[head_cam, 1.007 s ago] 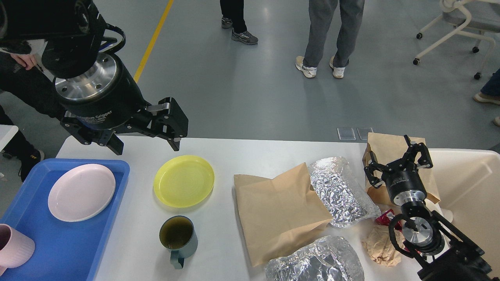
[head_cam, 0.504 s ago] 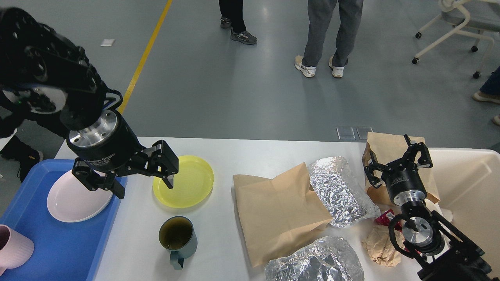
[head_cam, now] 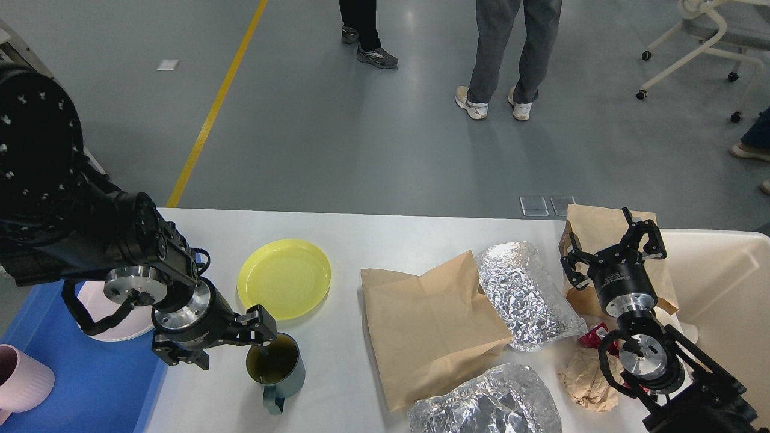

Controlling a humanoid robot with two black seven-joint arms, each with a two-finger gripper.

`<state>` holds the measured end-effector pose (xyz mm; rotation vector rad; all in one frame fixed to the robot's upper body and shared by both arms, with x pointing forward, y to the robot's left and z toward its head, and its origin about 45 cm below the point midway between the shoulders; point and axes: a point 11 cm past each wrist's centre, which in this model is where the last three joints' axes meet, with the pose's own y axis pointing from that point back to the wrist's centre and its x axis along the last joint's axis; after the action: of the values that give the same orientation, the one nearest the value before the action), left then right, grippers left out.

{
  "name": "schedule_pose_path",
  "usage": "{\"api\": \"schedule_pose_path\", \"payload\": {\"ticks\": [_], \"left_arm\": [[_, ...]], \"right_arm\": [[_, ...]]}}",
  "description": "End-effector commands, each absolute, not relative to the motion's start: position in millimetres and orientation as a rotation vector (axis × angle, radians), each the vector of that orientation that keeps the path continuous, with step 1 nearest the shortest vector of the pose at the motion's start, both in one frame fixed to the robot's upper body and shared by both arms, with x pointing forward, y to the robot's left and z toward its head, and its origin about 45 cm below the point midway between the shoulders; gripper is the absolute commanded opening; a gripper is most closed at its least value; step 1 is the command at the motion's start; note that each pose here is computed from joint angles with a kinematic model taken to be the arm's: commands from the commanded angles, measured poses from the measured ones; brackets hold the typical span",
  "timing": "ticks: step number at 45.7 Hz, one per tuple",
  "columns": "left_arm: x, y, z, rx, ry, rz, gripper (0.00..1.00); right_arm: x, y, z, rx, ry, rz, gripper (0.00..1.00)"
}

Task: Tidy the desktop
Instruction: 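Move the left gripper over the dark green mug and lower, then grasp the dark green mug with the left gripper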

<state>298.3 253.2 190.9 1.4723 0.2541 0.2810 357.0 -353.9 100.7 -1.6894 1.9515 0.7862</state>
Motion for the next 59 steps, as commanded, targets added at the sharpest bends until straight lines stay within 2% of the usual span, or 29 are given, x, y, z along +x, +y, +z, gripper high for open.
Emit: {"api": "schedule_pose_path", "payload": {"ticks": [1,20,26,31,35,44,48,52,59], "left_arm": [[301,254,165,1.46,0.259,0.289,0.93],[297,249,116,1.452,0.218,0.316,0.93],[297,250,109,1.463,0.185,0.347,0.89],[297,250,107,1.468,0.171,0.347,0.7],[299,252,109,1.471,0.168,0.353,0.58],[298,252,108,1.469,0.17,0.348,0.39],[297,247,107,1.453,0.175,0.347,0.27],[297,248,107,1.45,0.177,0.352,0.22],[297,252,108,1.481,0.181,0.349,0.0]], "right_arm": [[357,-354,101,-1.689,1.951,0.786,1.0],[357,-354,101,-1.689,1.951,0.786,1.0],[357,-354,101,-1.69,1.951,0.787,1.0],[357,-353,100,-1.69,1.95,0.789,1.0],[357,-354,101,-1.689,1.951,0.786,1.0],[357,-354,101,-1.689,1.951,0.786,1.0],[357,-354,101,-1.689,1.951,0.786,1.0],[357,-353,100,-1.69,1.95,0.789,1.0],[357,-354,101,-1.689,1.951,0.786,1.0]]}}
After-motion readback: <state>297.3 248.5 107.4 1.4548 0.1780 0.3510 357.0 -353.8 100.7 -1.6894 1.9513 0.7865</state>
